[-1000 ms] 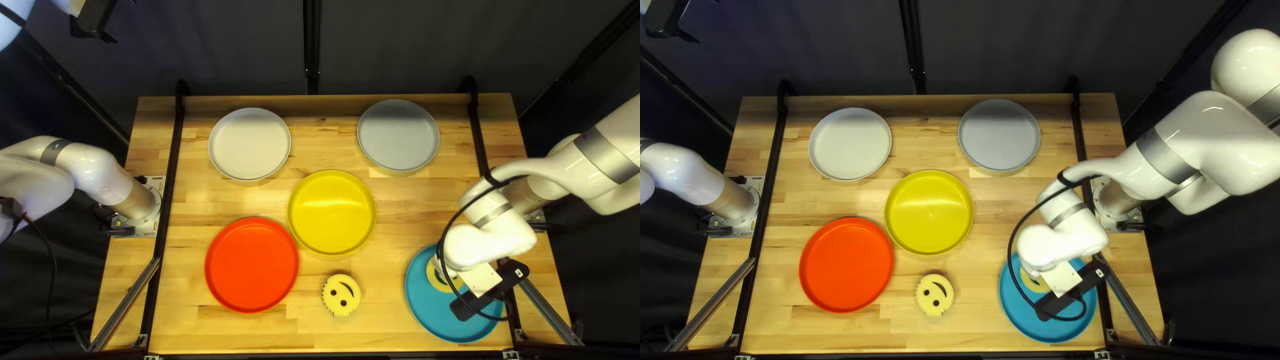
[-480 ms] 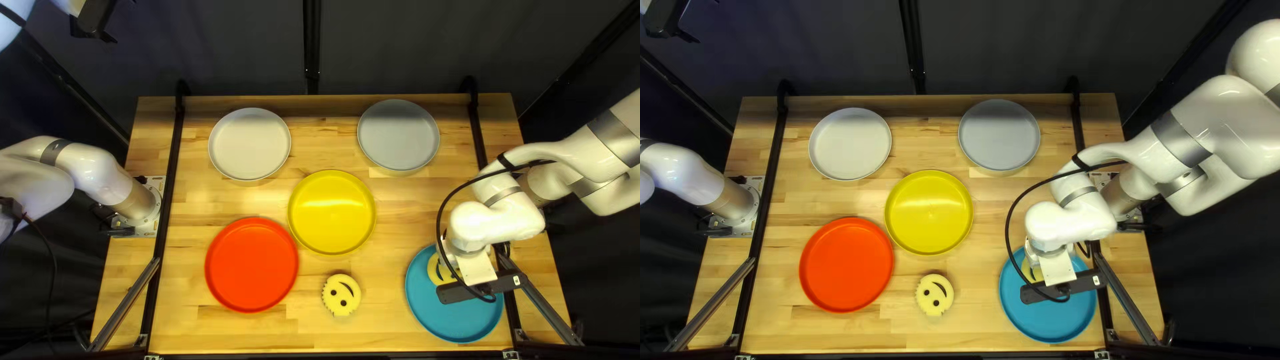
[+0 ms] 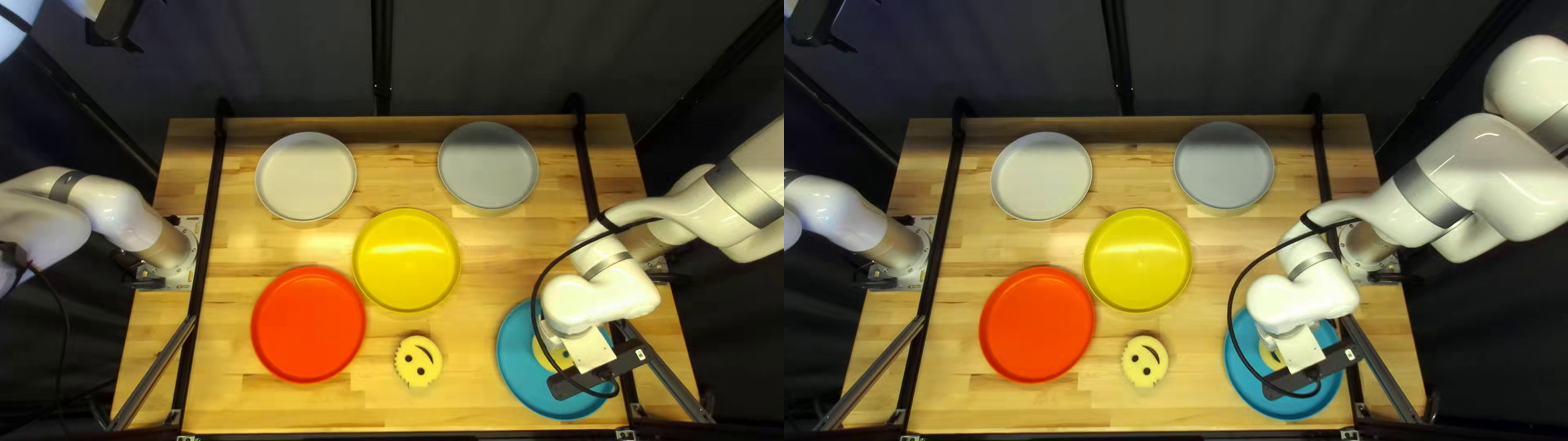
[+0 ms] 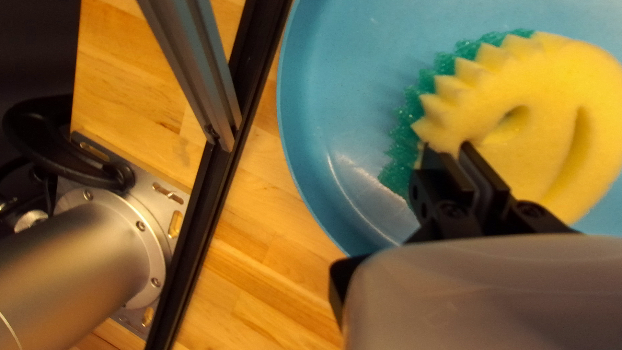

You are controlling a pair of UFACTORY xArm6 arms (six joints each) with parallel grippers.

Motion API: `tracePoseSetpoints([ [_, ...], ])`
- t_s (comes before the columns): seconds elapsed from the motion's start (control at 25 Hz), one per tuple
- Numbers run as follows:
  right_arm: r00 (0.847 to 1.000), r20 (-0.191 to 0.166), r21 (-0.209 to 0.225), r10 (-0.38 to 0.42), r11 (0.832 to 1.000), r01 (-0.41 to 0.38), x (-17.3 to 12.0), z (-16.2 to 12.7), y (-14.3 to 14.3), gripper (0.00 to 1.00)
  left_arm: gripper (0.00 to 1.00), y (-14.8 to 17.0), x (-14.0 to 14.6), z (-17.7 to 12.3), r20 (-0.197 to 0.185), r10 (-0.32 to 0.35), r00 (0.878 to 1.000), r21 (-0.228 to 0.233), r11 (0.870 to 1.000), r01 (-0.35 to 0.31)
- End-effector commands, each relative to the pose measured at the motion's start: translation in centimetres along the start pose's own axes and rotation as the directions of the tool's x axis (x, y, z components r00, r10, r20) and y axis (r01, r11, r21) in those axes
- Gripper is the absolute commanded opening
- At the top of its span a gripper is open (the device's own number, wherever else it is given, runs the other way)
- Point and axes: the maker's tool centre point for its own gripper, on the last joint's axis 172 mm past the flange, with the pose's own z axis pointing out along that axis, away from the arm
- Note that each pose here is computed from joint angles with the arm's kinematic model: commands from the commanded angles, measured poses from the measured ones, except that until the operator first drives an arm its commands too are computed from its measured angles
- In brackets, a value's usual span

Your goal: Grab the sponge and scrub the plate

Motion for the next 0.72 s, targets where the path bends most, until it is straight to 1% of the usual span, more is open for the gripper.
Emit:
tracePoseSetpoints([
  [0.04, 1.0, -0.004, 0.005, -0.028, 1.0, 0.028, 1.6, 0.4, 0.1, 0.0, 1.0, 0.0, 0.0, 0.0, 0.0, 0.0, 1.0, 0.0, 1.0, 0.0],
  [0.2, 0.998, -0.005, 0.016, -0.063, 0.998, 0.063, 3.1, 1.0, 0.5, 0.0, 1.0, 0.0, 0.0, 0.0, 0.0, 0.0, 1.0, 0.0, 1.0, 0.0],
  [0.36, 0.995, -0.004, 0.033, -0.096, 0.995, 0.096, 3.6, 1.0, 0.5, 0.0, 1.0, 0.0, 0.0, 0.0, 0.0, 0.0, 1.0, 0.0, 1.0, 0.0],
  [0.56, 0.993, 0.004, 0.036, -0.115, 0.993, 0.115, 1.6, 0.7, -0.4, 0.0, 1.0, 0.0, 0.0, 0.0, 0.0, 0.0, 1.0, 0.0, 1.0, 0.0],
  [0.72, 0.988, 0.022, 0.039, -0.153, 0.988, 0.152, -0.1, 0.5, -0.9, 0.0, 1.0, 0.0, 0.0, 0.0, 0.0, 0.0, 1.0, 0.0, 1.0, 0.0],
])
